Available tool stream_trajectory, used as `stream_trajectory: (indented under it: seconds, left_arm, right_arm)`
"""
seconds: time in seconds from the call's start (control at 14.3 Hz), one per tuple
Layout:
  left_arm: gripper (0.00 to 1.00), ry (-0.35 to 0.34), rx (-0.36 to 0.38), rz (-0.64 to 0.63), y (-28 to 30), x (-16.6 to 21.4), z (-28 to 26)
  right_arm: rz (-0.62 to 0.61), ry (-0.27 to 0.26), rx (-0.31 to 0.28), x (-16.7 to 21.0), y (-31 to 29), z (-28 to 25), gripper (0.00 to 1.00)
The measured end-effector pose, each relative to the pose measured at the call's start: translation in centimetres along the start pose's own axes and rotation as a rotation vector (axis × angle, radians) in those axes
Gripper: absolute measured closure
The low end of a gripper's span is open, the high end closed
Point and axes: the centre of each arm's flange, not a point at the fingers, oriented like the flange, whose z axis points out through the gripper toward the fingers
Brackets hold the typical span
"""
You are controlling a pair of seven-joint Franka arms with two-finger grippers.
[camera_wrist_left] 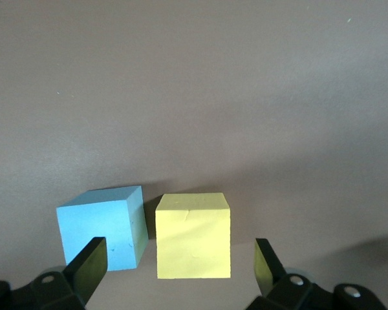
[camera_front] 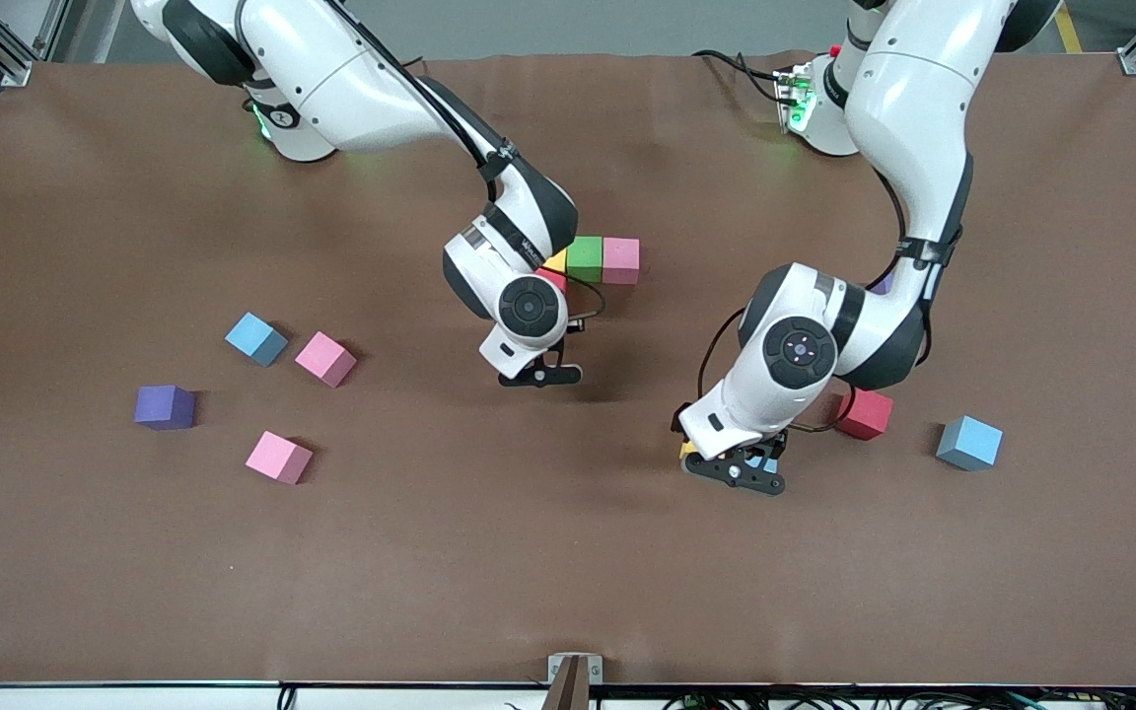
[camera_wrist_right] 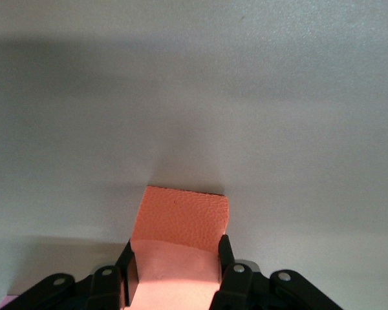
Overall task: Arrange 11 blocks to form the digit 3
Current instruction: 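Grasp the yellow cube with the left gripper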
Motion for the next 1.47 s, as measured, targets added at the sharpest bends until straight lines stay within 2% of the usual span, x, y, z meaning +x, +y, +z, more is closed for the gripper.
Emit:
stream_trajectory:
  seconds: [0.28,0.63,0.98,1.12,1.19,1.33,1.4,1.47]
  left_arm:
    - [0.00,-0.032,0.006,0.004,0.5,-0.4,2.6]
    - [0.00,-0.037,0.005,0.005,0.8,-0.6,5.3]
    - [0.06,-0.037,0.005,-0.016,1.0,-0.7,6.3]
    - [0.26,-0.039,0.005,-0.024,1.2,-0.8,6.6]
    - [0.36,-0.037,0.005,-0.030,1.1,-0.8,6.6]
    - [0.40,-0.030,0.005,-0.048,1.1,-0.6,6.1]
    - [0.41,-0.029,0.005,-0.063,1.1,-0.5,5.6]
    - [0.44,-0.034,0.008,-0.085,1.0,-0.4,4.7]
  right_arm:
    - [-0.003,0.003,0.003,0.0,0.0,-0.1,0.50]
    - [-0.037,0.007,0.004,0.2,0.0,-0.2,0.50]
    - [-0.049,0.007,0.004,0.2,0.0,-0.3,0.49]
    - [-0.049,0.007,0.004,0.2,0.0,-0.3,0.37]
    - [-0.049,0.007,0.003,0.2,0.0,-0.3,0.26]
    - [-0.049,0.006,0.003,0.2,0.1,-0.3,0.05]
    - [-0.049,0.006,0.003,0.2,0.1,-0.3,0.00]
    - [-0.049,0.006,0.003,0.2,0.1,-0.3,0.00]
